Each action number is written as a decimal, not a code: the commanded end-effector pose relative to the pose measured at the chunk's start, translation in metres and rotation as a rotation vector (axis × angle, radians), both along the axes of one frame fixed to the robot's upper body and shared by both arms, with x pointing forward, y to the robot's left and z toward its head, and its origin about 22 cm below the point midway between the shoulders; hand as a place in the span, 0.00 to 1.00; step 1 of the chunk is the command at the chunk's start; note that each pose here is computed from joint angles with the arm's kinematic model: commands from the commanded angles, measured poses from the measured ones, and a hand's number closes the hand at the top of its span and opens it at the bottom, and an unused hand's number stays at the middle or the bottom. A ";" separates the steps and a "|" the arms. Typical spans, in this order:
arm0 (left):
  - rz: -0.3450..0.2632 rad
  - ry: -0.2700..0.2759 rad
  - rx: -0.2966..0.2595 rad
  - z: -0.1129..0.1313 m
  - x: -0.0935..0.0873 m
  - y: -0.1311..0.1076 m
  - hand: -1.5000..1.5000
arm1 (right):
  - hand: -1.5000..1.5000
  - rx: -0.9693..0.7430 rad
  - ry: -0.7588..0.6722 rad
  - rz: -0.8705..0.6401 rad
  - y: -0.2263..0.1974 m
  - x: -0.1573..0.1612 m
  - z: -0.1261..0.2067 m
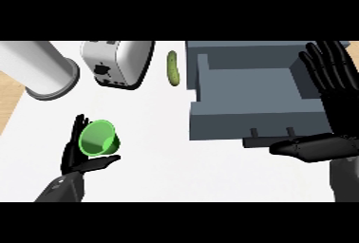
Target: Pick up the cup, place it into the drawer and close the drawer
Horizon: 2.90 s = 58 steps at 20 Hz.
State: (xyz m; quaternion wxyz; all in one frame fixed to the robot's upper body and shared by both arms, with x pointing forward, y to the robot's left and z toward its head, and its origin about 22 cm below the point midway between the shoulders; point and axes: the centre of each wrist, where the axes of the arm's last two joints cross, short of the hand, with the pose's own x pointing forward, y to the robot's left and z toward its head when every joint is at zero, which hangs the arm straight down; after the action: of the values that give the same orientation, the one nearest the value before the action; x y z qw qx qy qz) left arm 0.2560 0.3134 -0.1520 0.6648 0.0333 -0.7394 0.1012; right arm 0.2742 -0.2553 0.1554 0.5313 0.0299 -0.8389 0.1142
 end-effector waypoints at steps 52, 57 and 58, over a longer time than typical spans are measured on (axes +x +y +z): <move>-0.374 -0.323 0.186 0.340 0.187 -0.269 1.00 | 0.00 -0.013 0.005 -0.049 -0.025 -0.001 0.000; -0.322 -0.235 0.265 0.321 0.191 -0.280 1.00 | 0.00 -0.020 -0.014 0.008 -0.016 0.007 -0.009; -0.301 -0.215 0.300 0.316 0.191 -0.280 1.00 | 0.00 -0.010 -0.032 0.006 -0.009 0.003 -0.002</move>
State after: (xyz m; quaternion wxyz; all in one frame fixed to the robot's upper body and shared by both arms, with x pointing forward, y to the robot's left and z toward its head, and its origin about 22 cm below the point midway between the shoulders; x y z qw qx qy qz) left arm 0.4450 0.0387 0.1727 0.5541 -0.0318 -0.8263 -0.0961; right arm 0.2789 -0.2728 0.1489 0.5275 0.0171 -0.8411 0.1182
